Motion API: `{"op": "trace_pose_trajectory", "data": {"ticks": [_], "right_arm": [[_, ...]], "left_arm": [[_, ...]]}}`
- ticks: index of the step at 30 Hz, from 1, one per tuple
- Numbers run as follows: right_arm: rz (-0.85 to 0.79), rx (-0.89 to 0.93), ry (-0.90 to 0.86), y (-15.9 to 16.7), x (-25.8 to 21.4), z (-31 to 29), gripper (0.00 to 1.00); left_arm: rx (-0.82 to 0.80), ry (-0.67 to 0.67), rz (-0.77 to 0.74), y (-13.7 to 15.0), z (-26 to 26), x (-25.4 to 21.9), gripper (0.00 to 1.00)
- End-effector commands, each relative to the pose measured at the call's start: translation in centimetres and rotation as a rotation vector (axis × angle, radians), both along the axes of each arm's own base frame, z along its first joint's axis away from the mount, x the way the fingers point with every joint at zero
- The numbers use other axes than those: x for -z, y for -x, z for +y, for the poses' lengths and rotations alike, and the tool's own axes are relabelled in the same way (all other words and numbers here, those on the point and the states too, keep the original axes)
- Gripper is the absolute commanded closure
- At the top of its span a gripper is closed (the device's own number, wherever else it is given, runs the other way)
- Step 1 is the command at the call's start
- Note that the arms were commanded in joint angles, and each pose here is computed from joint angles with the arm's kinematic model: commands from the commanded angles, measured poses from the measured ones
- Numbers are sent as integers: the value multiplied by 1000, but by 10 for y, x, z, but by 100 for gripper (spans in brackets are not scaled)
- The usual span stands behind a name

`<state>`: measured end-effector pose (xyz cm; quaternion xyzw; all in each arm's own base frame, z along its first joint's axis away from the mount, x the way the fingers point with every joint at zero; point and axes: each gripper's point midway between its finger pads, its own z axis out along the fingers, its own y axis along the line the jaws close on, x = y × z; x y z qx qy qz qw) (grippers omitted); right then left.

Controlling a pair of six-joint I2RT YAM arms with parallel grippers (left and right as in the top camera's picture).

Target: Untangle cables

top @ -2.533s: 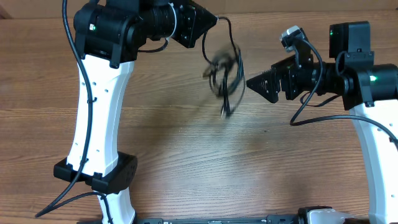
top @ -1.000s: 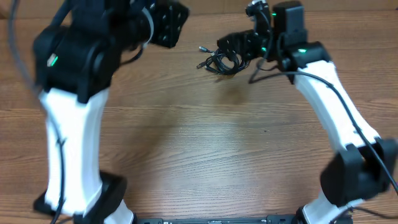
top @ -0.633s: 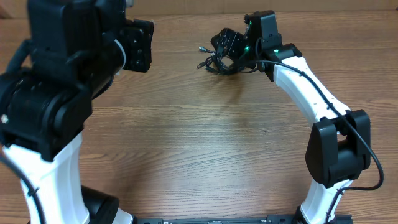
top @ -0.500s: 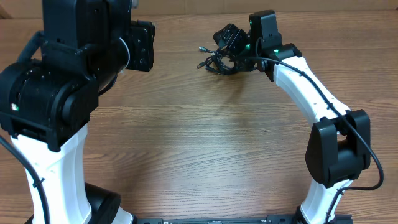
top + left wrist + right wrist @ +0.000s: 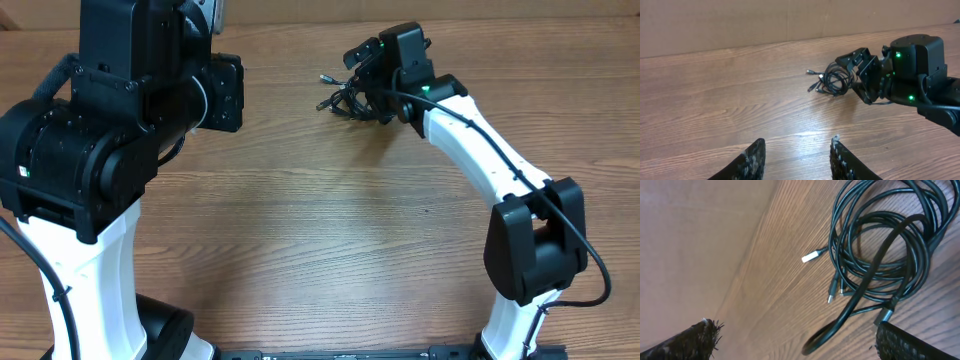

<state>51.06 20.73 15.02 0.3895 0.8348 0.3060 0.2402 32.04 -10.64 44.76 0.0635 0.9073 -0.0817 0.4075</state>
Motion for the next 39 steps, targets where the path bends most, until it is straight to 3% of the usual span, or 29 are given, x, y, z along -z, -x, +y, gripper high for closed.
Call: {"op": "trace_pose_trajectory", "data": {"ticks": [1, 6, 7, 9, 11, 13, 15, 16, 22, 23, 25, 26, 28, 34, 39], "right_arm": [[-3, 79, 36, -11, 11, -9, 0], [53, 68, 49, -12, 45, -6, 2], [61, 65, 49, -12, 49, -5, 15], [73, 56, 47, -12, 55, -3, 96], [50, 0, 47, -13, 51, 3, 96], [-66, -179, 14, -16, 22, 27, 96], [-236, -314, -4, -16, -28, 48, 96], [-308, -327, 11, -14, -57, 49, 96], [-670, -423, 180, 37, -207, 28, 96], [-700, -436, 202, 48, -222, 24, 96], [-755, -465, 252, 74, -250, 13, 96], [-777, -479, 277, 86, -261, 8, 96], [-824, -522, 331, 109, -278, 1, 96], [-867, -597, 442, 155, -297, -18, 96], [-844, -635, 485, 163, -289, -21, 96]], "left_arm": [[-7, -6, 1, 2, 1, 0, 58], [-7, -8, 6, 3, 1, 1, 59], [-5, -10, 6, 3, 1, 1, 59], [-5, -11, 6, 3, 1, 1, 61], [-7, -12, 5, 3, 2, 1, 63], [-6, -20, 5, 3, 3, 1, 69], [-7, -23, 6, 3, 3, 2, 91], [-8, -25, 6, 3, 3, 2, 96], [-15, -60, -15, -1, 8, 0, 96], [-27, -68, -23, -3, 10, -1, 94], [-52, -84, -38, -8, 14, -3, 80], [-61, -90, -43, -10, 15, -3, 80], [-70, -89, -54, -18, 15, -3, 96], [-59, -81, -43, -45, 3, 8, 93], [171, -53, 51, -59, -40, 41, 86]]}}
